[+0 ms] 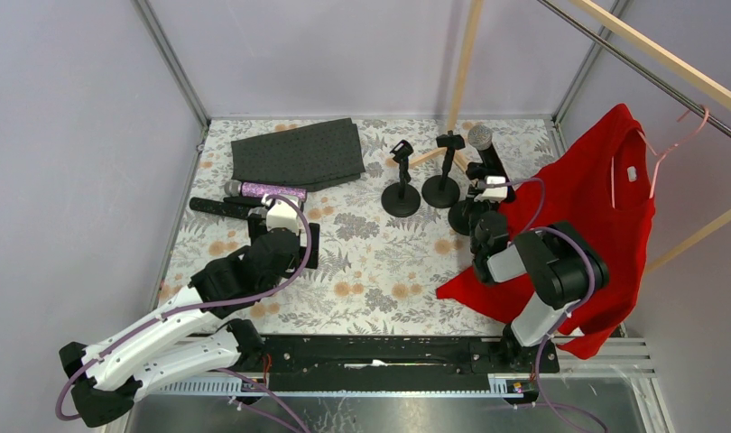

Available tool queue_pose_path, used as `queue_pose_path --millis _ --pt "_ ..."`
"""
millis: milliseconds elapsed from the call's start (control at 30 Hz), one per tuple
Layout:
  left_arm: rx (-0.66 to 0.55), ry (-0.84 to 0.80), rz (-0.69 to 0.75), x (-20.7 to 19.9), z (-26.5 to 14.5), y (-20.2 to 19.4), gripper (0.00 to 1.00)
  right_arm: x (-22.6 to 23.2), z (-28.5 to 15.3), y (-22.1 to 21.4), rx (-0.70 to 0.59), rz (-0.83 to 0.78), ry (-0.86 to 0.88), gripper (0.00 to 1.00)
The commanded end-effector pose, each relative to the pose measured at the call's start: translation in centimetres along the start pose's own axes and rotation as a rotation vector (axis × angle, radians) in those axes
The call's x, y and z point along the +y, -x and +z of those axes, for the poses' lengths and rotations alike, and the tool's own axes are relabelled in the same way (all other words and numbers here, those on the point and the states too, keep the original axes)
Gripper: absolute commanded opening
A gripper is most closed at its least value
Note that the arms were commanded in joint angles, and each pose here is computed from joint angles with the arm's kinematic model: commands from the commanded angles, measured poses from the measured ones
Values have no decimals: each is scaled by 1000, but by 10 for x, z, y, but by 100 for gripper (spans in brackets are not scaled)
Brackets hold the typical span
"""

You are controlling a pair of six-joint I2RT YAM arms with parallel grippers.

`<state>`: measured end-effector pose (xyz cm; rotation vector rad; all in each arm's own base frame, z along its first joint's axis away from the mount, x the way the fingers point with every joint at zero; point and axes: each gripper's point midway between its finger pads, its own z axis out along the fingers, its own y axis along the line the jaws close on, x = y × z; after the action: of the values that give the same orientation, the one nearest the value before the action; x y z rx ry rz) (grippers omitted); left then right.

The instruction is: Attach the microphones to the stand

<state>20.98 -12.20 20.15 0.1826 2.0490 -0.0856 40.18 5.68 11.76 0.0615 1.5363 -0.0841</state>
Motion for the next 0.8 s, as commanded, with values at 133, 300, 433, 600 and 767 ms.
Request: queue_pose_path --millis 133,300,433,600,767 --pt "-40 -17 -20 -4 -2 13 99 12 4 48 -168 51 68 34" --pt "-40 -21 -19 -4 -3 13 99 12 -14 48 -161 66 108 48" --pt "-41 -23 -23 -4 -3 13 99 12 -28 53 -165 91 138 63" --pt "-50 -26 -36 -3 -5 14 99 4 -49 62 -160 126 138 72" --pt "-69 -47 -63 -4 -8 18 99 1 -71 59 -85 218 151 77"
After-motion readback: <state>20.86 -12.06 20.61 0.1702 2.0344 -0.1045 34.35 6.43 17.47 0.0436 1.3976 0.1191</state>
